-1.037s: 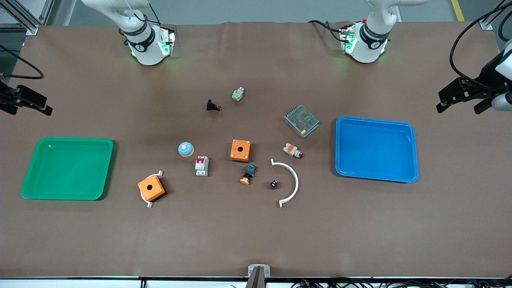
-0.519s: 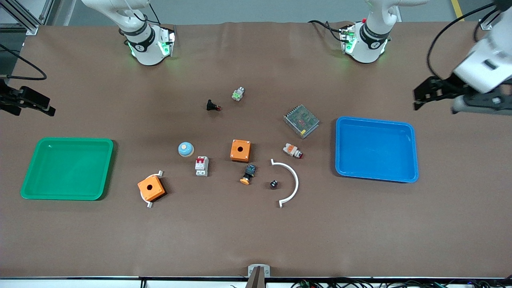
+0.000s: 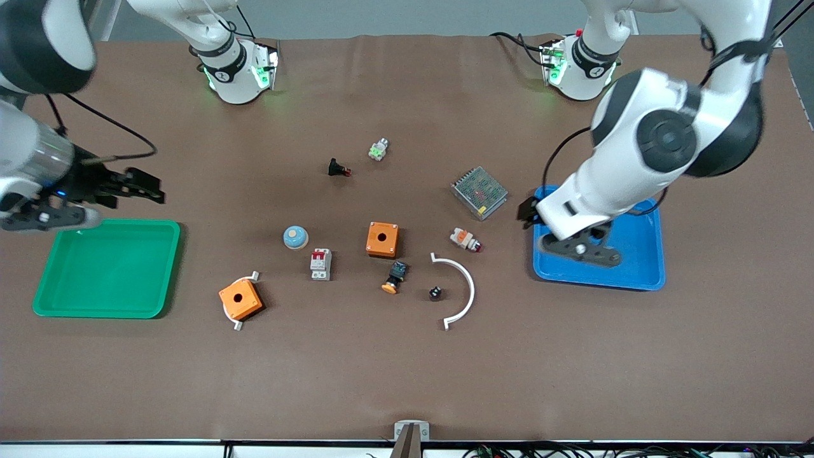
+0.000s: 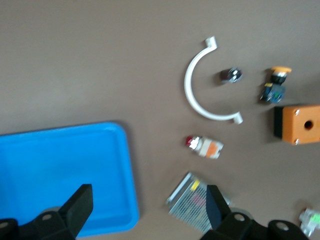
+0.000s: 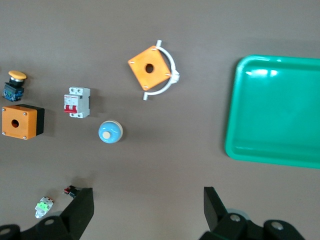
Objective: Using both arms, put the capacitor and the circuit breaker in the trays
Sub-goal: 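Reach the left gripper to the capacitor while the right gripper reaches the breaker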
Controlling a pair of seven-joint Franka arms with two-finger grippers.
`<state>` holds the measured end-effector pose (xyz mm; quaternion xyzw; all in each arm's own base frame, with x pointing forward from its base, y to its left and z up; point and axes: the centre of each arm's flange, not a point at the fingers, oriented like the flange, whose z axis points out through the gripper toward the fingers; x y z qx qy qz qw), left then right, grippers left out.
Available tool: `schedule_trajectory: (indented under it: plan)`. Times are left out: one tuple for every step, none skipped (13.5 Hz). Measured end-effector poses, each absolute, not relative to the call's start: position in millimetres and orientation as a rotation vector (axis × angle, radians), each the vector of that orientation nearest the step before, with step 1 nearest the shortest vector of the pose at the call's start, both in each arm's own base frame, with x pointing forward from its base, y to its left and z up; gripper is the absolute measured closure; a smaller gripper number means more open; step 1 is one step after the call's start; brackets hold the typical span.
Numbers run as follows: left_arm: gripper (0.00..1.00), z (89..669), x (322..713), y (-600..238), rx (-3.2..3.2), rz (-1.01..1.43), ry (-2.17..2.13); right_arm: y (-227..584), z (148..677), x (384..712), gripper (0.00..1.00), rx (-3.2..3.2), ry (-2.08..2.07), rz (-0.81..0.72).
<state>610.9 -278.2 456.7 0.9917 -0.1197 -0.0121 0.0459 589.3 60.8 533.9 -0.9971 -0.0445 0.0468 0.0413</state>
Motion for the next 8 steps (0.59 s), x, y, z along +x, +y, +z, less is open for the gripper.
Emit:
schedule_trajectory:
  plan:
    - [0.00,442,613,-296,3.017,-0.024,-0.362,74,518,595,0.04,-3.052,-0.162,0.163]
    - [0.00,428,612,-316,3.006,-0.005,-0.347,85,501,599,0.05,-3.046,-0.182,0.193]
    - [0.00,411,612,-336,2.992,0.021,-0.326,96,485,603,0.06,-3.038,-0.192,0.217]
    - [0.00,393,612,-354,2.977,0.050,-0.295,105,470,607,0.06,-3.036,-0.181,0.220]
    - [0.00,373,612,-371,2.958,0.080,-0.250,116,455,610,0.07,-3.039,-0.148,0.199]
    - [0.00,353,613,-385,2.939,0.109,-0.210,132,438,611,0.09,-3.043,-0.109,0.168]
    - [0.00,333,615,-395,2.921,0.131,-0.180,154,420,609,0.09,-3.048,-0.065,0.135]
    - [0.00,314,616,-401,2.908,0.142,-0.167,178,401,605,0.09,-3.053,-0.026,0.109]
